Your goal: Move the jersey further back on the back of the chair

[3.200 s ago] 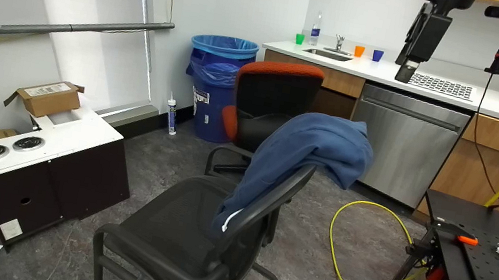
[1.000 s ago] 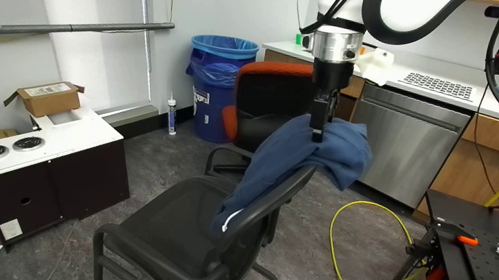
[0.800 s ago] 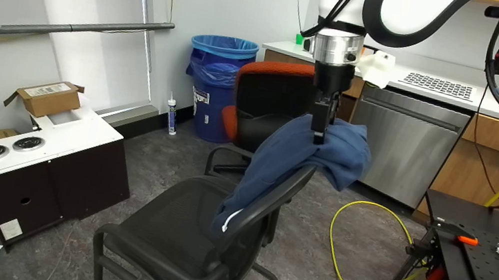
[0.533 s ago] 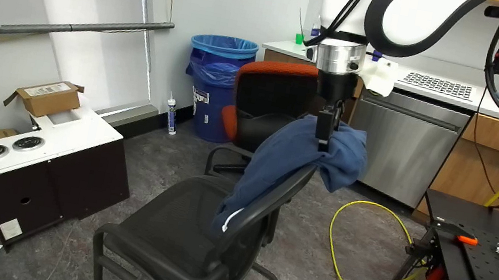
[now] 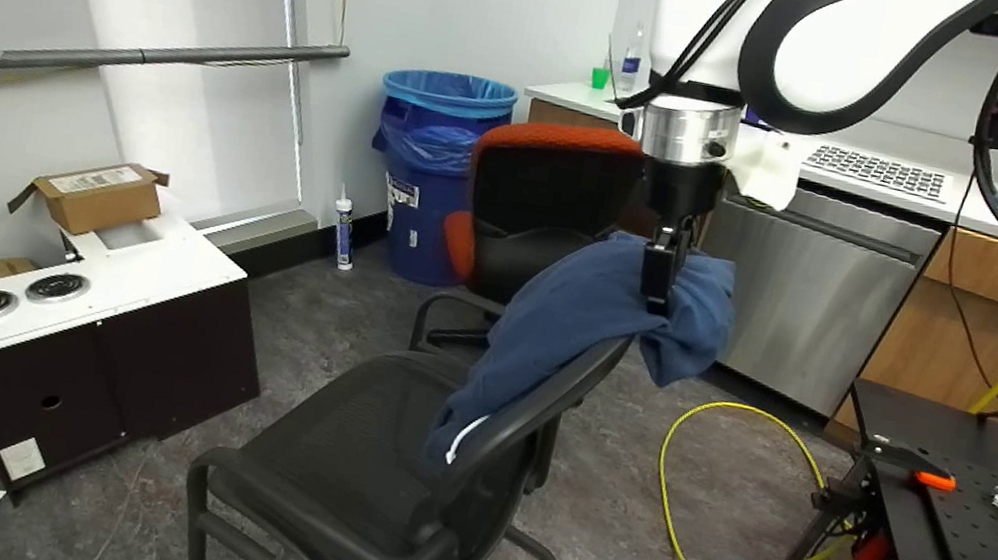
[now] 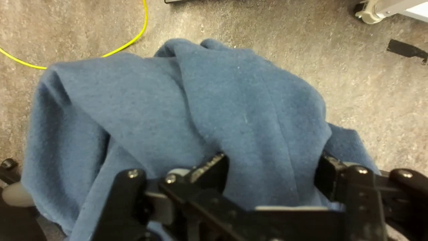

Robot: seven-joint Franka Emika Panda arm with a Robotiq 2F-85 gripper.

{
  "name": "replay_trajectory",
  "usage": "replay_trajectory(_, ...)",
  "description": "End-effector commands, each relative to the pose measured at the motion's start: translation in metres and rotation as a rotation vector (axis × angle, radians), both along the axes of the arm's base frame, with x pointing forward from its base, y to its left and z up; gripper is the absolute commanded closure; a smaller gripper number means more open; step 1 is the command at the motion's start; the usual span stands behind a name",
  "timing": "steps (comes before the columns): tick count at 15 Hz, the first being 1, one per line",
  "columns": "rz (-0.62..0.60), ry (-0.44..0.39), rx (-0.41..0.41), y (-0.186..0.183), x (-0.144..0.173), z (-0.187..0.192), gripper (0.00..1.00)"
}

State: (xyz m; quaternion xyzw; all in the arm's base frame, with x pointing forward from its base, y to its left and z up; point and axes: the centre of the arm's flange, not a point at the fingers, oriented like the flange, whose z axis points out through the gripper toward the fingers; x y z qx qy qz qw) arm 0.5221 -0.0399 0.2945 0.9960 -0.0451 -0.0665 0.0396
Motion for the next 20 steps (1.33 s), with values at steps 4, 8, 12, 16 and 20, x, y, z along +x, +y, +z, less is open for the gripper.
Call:
replay_trajectory(4,-0.007,-0.036,0.014,0.001,-0.001,0.033,0.92)
replay_trajectory(8,-0.037,-0.109,0.011,-0.008,0.016,0.073,0.97)
replay_trajectory(12,-0.066,-0.190,0.015,-0.023,0.047,0.118,0.97)
replay_trajectory(16,-0.086,-0.265,0.016,-0.030,0.079,0.158,0.97)
replay_trajectory(20,-0.110,-0.317,0.013,-0.042,0.112,0.185,0.97)
